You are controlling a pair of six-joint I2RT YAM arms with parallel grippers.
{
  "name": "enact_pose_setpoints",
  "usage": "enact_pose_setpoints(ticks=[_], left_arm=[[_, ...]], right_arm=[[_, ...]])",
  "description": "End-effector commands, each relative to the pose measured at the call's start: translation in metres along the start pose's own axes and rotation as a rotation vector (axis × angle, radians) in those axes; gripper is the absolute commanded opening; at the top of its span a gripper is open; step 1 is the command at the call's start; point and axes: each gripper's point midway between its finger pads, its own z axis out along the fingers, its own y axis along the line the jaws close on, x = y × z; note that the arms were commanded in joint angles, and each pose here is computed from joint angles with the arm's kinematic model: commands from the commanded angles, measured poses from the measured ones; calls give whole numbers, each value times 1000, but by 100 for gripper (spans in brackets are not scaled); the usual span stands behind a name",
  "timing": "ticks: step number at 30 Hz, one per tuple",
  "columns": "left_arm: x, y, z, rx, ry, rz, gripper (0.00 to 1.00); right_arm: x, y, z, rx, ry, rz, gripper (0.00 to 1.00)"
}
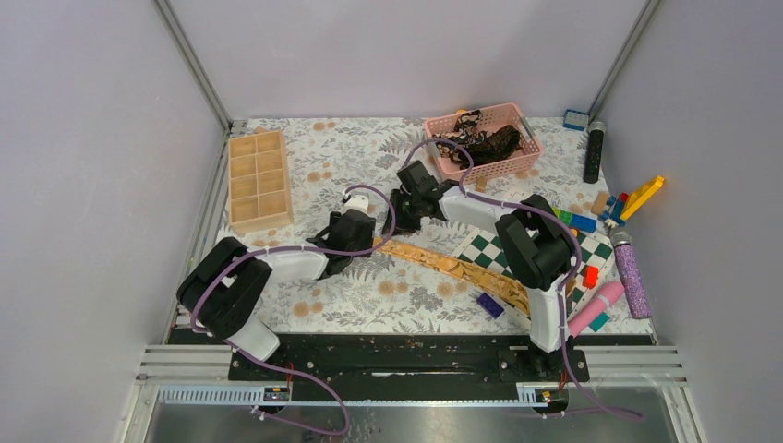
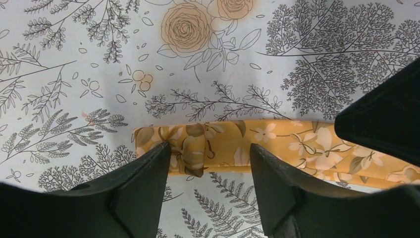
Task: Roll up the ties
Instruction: Roll the tie at the center of the board.
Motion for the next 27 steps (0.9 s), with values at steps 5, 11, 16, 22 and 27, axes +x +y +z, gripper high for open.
enact_pose_setpoints(ticks=[5,11,16,22,27], left_arm=[[-39,-16,-11,66,-92,-45,64],[-49,-18,-18,86,-116,-63,66],[-54,-19,-23,99,-128,-78,66],[-63,-17,-31,106,-160,-97,67],[-71,-17,-36,110,-181,-102,67]], right_arm=[[-24,23,-14,-69,-53,-9,33],[-25,21,-15,-70,-52,-5,33],[-25,20,-16,-70,-54,-2,34],[-28,24,-17,-83,-55,-2,34],[-31,31,-18,-102,-54,-3,33]])
